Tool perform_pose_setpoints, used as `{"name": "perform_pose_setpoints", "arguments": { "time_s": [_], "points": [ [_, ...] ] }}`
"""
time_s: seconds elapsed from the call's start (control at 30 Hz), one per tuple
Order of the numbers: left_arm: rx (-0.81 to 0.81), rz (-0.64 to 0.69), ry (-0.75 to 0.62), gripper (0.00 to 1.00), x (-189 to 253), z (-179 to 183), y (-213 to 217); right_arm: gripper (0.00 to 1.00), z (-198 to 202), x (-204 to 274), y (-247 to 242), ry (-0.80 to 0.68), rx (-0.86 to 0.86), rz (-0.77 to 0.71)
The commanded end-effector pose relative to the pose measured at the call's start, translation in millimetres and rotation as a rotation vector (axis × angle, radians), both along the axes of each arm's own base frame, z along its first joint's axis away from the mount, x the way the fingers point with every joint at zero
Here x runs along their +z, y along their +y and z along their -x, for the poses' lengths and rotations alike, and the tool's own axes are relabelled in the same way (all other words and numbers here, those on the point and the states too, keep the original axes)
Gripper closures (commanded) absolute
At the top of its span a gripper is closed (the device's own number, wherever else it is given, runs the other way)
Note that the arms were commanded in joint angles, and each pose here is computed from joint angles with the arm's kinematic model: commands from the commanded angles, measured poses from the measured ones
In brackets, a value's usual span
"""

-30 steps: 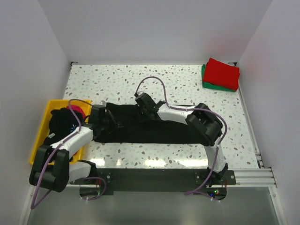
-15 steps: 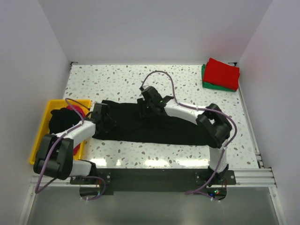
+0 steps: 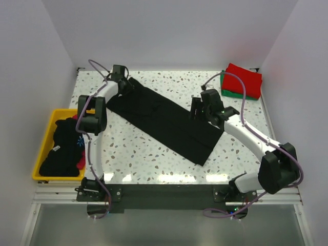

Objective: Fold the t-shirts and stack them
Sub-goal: Fold the tshirt

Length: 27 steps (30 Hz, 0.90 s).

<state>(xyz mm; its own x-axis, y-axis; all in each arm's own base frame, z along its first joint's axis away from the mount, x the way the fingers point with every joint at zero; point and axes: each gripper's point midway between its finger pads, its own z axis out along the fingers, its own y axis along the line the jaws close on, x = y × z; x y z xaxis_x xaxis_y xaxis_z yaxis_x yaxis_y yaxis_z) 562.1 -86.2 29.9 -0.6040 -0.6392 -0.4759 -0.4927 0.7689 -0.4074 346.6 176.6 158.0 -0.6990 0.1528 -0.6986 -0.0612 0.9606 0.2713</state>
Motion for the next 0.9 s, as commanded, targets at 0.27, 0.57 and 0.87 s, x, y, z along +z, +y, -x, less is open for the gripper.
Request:
{"name": "perform_pose_setpoints", "arguments": {
  "time_s": [0.27, 0.57, 0.87],
  "points": [
    [-0.424, 0.258, -0.396, 0.4, 122.8, -7.3, -76.5, 0.38, 10.2, -70.8, -26.1, 0.169, -0.013, 0.106],
    [-0.332, 0.283, -0.4, 0.45, 137.7, 54.2, -74.3, 0.38, 41.1, -120.0, -43.5, 0.27, -0.069, 0.147],
    [-0.163, 0.249, -0.275, 0.55, 93.6, 86.8, -50.3, 0.37, 96.0, -146.7, -36.4, 0.364, -0.07, 0.061]
  ]
}}
